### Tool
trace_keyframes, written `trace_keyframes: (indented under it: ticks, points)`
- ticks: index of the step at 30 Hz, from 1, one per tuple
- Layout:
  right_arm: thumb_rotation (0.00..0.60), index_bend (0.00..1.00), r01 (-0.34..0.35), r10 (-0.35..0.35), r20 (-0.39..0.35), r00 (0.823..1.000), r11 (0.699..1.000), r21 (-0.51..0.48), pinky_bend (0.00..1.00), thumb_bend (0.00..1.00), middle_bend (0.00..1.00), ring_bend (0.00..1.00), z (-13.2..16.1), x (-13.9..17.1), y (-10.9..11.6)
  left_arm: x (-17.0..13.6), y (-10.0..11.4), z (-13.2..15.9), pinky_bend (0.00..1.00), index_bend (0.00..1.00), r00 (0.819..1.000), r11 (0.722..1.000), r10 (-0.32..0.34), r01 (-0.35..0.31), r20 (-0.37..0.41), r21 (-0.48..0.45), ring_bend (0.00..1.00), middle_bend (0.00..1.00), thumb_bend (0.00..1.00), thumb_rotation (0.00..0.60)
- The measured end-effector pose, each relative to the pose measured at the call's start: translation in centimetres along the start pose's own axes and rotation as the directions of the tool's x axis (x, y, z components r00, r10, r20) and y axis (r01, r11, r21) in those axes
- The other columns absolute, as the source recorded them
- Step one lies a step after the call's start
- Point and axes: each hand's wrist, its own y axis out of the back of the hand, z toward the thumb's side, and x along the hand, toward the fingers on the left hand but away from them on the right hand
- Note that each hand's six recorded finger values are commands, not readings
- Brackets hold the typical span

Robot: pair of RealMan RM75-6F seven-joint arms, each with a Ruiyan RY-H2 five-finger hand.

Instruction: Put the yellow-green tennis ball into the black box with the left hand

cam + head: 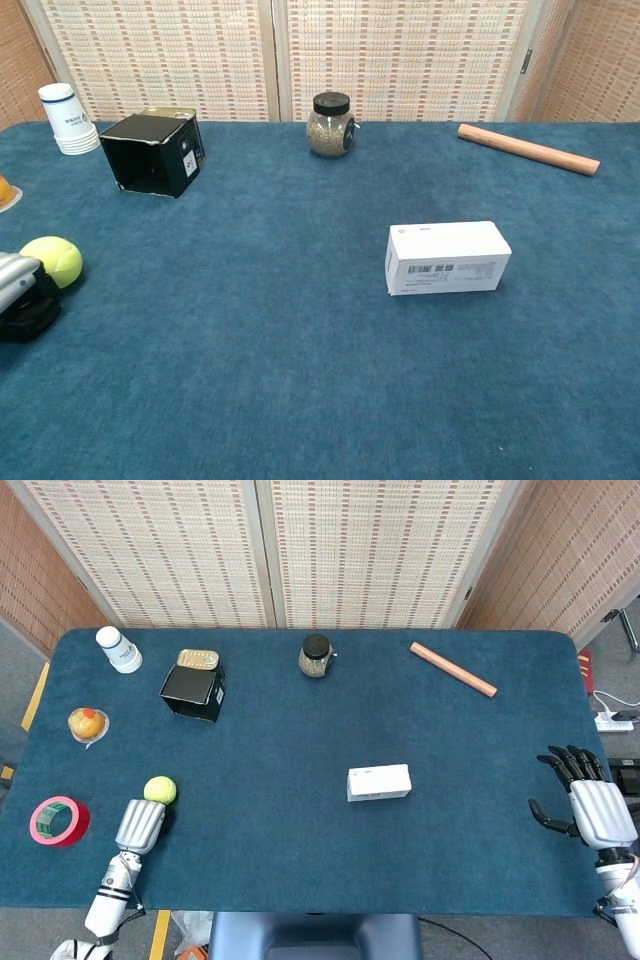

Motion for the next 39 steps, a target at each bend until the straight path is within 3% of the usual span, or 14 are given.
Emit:
trace_keyframes:
  ticks: [8, 14, 26, 39]
  points:
    - [0.6, 0.19, 0.0, 0.0, 0.009, 1.0, 1.0, 0.001, 0.0, 0.33, 0.1, 0.0, -0.1, -0.2, 0.0, 3.4, 0.4, 0.5, 1.0, 1.0, 1.0, 1.0, -0.009, 0.008, -0.004, -0.027, 1.0, 1.0, 0.69, 0.6]
    - [0.6, 0.19, -0.003, 0.003, 0.011, 1.0, 1.0, 0.005, 0.0, 0.33, 0.1, 0.0, -0.1, -0.4, -0.1, 4.4, 0.6, 0.8, 1.0, 1.0, 1.0, 0.999, -0.008, 0.008, -0.005, -0.044, 1.0, 1.0, 0.68, 0.6]
    - [0.6, 0.19, -0.006, 0.006, 0.033, 0.999, 1.0, 0.011, 0.0, 0.33, 0.1, 0.0, -0.4, -0.8, -0.3, 9.0, 2.4, 1.8, 1.0, 1.0, 1.0, 0.999, -0.005, 0.006, 0.014, -0.052, 1.0, 1.0, 0.68, 0.6]
    - [0.6, 0.19, -0.024, 0.023, 0.055, 0.998, 0.999, 0.024, 0.0, 0.33, 0.1, 0.0, -0.6, -1.6, -0.7, 11.0, 2.5, 2.3, 1.0, 1.0, 0.999, 0.995, -0.011, 0.007, -0.031, -0.1, 1.0, 1.0, 0.69, 0.6]
